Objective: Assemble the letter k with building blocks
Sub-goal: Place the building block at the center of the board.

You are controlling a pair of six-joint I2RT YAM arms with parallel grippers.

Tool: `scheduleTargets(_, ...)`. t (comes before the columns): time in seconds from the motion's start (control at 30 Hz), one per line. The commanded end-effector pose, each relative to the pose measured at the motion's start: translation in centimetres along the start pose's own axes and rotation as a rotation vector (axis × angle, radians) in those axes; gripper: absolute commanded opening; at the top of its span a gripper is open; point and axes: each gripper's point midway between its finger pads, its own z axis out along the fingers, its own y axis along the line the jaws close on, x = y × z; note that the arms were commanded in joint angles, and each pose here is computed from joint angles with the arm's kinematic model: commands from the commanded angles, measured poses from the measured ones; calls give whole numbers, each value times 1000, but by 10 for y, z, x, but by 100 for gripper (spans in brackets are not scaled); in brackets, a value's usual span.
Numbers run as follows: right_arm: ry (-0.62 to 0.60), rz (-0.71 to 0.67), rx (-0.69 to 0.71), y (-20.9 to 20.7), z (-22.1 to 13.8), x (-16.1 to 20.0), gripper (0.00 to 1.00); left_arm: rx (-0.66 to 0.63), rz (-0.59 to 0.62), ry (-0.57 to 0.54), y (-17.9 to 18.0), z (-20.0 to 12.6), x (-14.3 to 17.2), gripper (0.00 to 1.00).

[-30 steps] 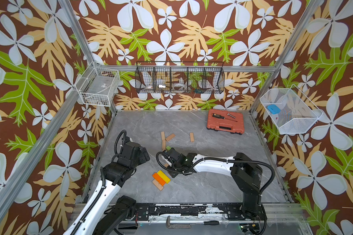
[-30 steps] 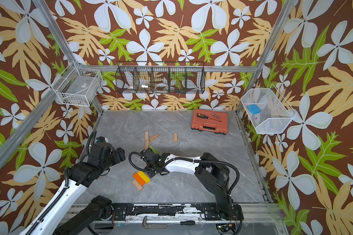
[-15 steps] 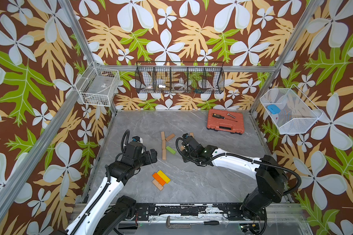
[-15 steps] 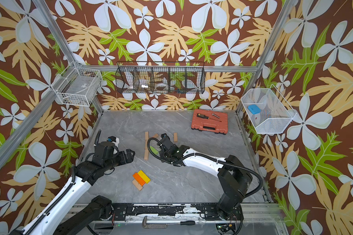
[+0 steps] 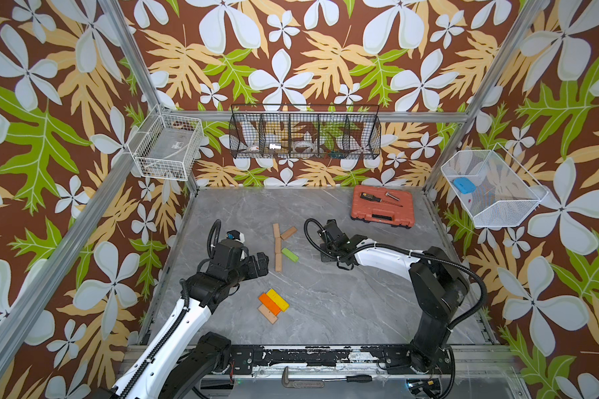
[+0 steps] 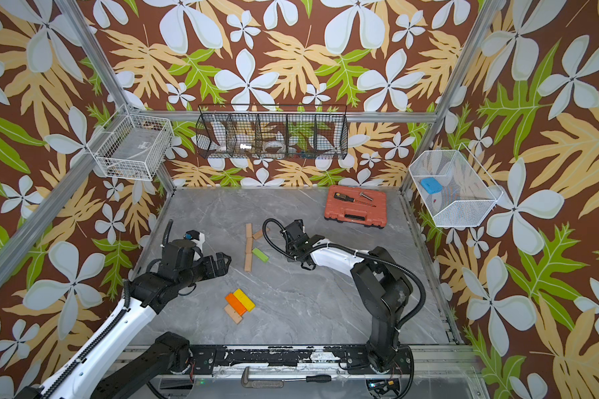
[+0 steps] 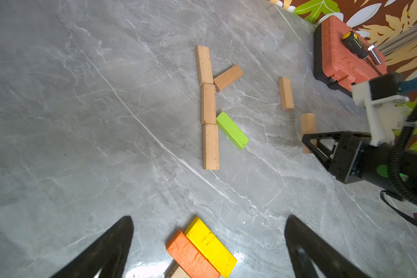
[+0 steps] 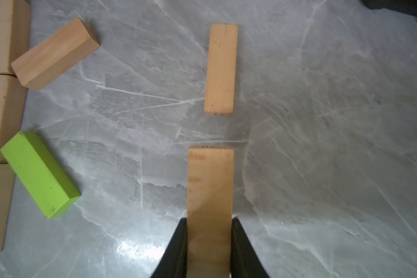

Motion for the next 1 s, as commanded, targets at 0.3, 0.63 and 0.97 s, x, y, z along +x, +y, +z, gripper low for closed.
scheduleTargets(0.3, 42, -4, 38, -5, 37, 7, 26, 5, 0, -14, -1, 1, -4, 100)
scheduleTargets(0.63, 69, -12, 8, -1, 44, 11, 33, 3, 5, -11, -1, 3, -4, 100)
scheduleTargets(0.97, 45, -11, 3, 0, 34, 0, 38, 5, 3, -15, -2, 2, -4, 100)
